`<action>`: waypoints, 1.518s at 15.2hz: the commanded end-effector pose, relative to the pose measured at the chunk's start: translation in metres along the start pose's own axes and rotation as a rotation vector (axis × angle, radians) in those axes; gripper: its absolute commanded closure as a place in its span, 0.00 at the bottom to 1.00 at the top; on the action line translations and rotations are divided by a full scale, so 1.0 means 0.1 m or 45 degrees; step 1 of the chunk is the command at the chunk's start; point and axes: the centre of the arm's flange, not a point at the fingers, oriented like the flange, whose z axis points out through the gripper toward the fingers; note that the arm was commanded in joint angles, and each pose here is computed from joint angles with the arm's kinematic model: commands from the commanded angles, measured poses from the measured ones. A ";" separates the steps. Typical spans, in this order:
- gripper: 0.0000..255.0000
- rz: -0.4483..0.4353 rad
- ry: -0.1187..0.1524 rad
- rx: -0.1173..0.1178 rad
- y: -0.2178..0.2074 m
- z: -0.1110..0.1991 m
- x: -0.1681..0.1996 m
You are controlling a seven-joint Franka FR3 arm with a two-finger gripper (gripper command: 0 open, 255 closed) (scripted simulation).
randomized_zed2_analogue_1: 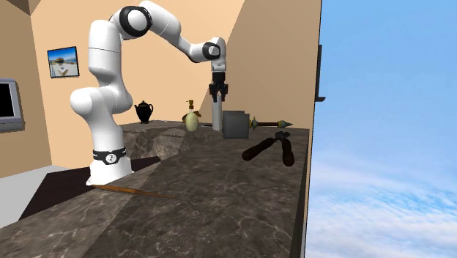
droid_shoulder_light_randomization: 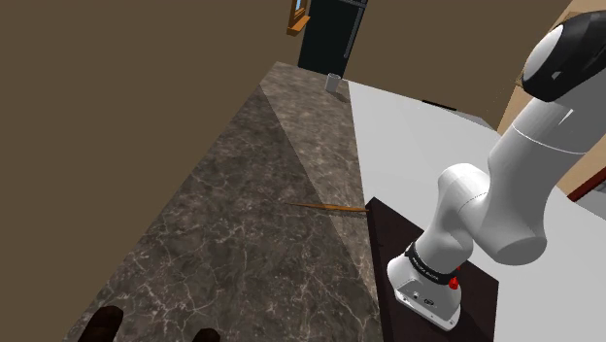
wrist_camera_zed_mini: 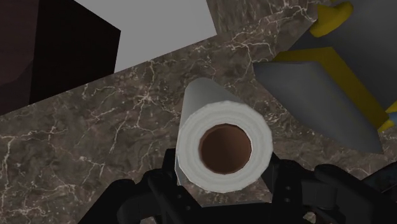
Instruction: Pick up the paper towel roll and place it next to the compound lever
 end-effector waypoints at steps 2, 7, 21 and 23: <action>1.00 0.000 0.000 0.001 0.00 0.16 -0.01; 1.00 0.000 0.000 0.001 0.02 0.42 0.00; 1.00 0.000 0.000 0.001 0.03 0.73 0.02; 0.00 0.000 0.000 0.001 0.03 0.73 0.02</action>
